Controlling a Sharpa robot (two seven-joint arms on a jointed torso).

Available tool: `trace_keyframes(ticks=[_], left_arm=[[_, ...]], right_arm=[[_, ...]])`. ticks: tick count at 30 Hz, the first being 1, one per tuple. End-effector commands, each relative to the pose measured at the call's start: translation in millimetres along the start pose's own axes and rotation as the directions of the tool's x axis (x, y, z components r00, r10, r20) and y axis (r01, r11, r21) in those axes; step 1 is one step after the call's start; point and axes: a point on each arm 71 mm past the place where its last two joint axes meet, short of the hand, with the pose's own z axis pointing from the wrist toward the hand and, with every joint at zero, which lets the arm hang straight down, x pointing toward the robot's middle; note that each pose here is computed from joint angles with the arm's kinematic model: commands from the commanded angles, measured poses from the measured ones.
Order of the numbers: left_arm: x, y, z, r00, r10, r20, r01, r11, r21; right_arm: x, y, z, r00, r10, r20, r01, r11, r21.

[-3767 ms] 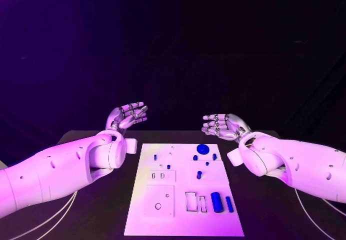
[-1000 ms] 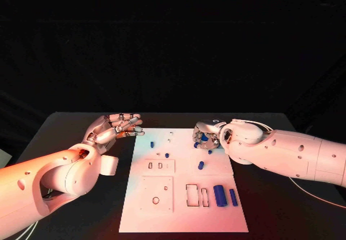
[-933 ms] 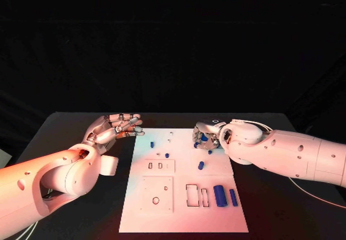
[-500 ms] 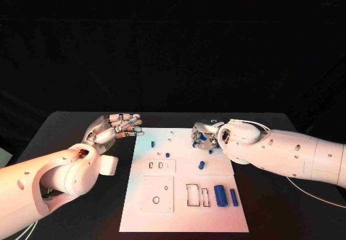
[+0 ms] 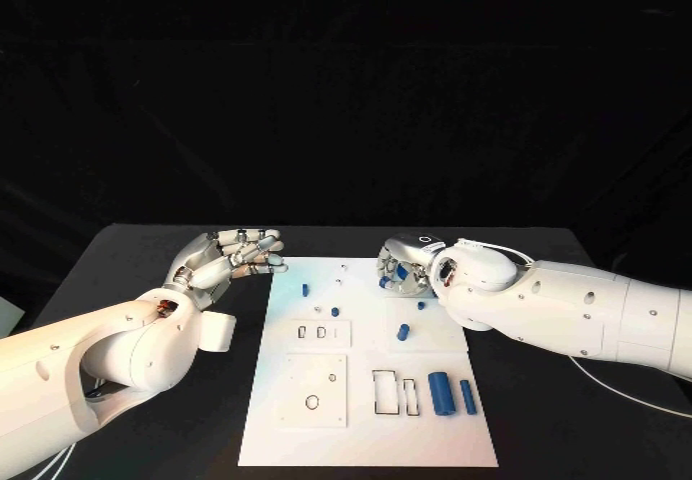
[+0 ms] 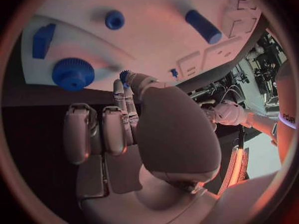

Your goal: Assemble the parts on the task board

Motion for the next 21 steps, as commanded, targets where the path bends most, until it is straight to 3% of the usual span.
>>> trace_keyframes(ticks=[1,9,21], left_arm=[[2.6,-1.4,1.0,1.000,-0.013,-0.015,0.013,1.000,0.007],[3.6,-1.3,1.4,1.000,-0.015,-0.017,0.015,1.000,0.008],[6.0,-1.1,2.2,1.000,-0.018,-0.024,0.018,1.000,0.008]], right_arm=[[-10.4,5,2.4,0.994,-0.001,0.112,0.001,1.000,-0.001],[-18.9,18,14.7,0.980,0.013,0.201,-0.010,1.000,-0.014],[-13.9,35,37.9,0.979,0.024,0.203,-0.018,0.999,-0.030]])
